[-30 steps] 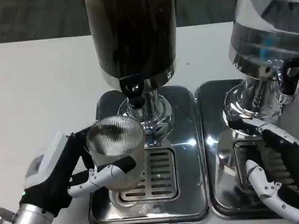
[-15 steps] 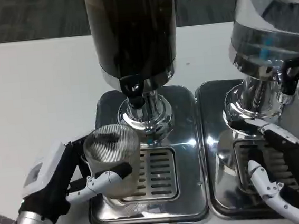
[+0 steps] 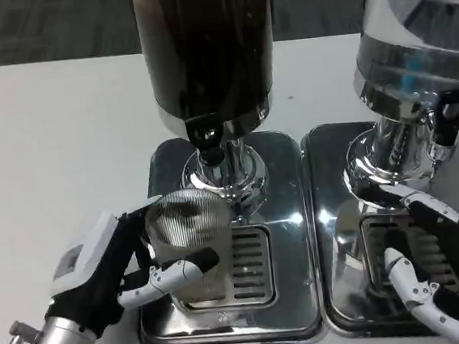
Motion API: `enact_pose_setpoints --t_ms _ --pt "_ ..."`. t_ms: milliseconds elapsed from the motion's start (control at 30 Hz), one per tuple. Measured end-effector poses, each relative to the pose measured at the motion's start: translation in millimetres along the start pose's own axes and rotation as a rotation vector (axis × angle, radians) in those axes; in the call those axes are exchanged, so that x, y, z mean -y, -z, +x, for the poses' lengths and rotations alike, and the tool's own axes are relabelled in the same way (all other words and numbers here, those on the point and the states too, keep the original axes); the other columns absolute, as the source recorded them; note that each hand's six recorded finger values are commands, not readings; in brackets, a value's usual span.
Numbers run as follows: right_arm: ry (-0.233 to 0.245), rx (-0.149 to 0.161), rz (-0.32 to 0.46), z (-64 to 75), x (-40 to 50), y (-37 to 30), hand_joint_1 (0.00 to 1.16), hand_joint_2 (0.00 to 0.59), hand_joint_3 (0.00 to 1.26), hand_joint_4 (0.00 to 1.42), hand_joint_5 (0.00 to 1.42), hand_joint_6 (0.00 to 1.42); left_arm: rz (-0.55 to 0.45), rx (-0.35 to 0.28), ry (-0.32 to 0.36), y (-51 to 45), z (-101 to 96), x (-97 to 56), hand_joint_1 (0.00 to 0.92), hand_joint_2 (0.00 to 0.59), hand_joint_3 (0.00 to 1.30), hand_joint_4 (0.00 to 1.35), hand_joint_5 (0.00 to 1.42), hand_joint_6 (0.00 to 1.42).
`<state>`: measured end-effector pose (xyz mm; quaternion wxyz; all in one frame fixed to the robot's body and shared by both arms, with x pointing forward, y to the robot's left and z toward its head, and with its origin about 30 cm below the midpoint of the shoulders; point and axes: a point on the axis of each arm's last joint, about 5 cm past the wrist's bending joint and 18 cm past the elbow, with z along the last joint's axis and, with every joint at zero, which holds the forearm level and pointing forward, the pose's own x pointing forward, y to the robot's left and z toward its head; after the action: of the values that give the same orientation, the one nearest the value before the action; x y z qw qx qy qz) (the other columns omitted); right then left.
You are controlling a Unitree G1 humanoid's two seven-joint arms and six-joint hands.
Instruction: Grasp the cup under the faucet to collect the drink, then remove the cup.
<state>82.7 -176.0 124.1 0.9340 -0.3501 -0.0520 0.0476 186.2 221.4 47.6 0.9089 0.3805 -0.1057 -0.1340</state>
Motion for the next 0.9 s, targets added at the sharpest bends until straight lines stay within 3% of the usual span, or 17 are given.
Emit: enact_pose_setpoints --t_ms 233,600,900 --pt "0.012 0.011 0.002 0.0 0.7 -3.3 0.44 0.586 0.27 0.17 0.13 0.11 -0.014 0.018 0.001 -2.4 4.9 3.1 0.160 0.177 0.47 0.49 0.82 0.96" --pt "0.006 0.000 0.004 -2.6 -4.0 -5.4 0.45 0.586 0.27 0.17 0.13 0.11 -0.017 0.035 0.022 -1.5 10.8 4.0 0.158 0.176 0.47 0.49 0.81 0.95" --pt "0.013 -0.003 0.008 -2.4 -5.0 -6.0 0.45 0.586 0.27 0.17 0.13 0.11 0.022 0.050 0.037 -2.9 14.9 4.5 0.111 0.169 0.41 0.40 0.61 0.68"
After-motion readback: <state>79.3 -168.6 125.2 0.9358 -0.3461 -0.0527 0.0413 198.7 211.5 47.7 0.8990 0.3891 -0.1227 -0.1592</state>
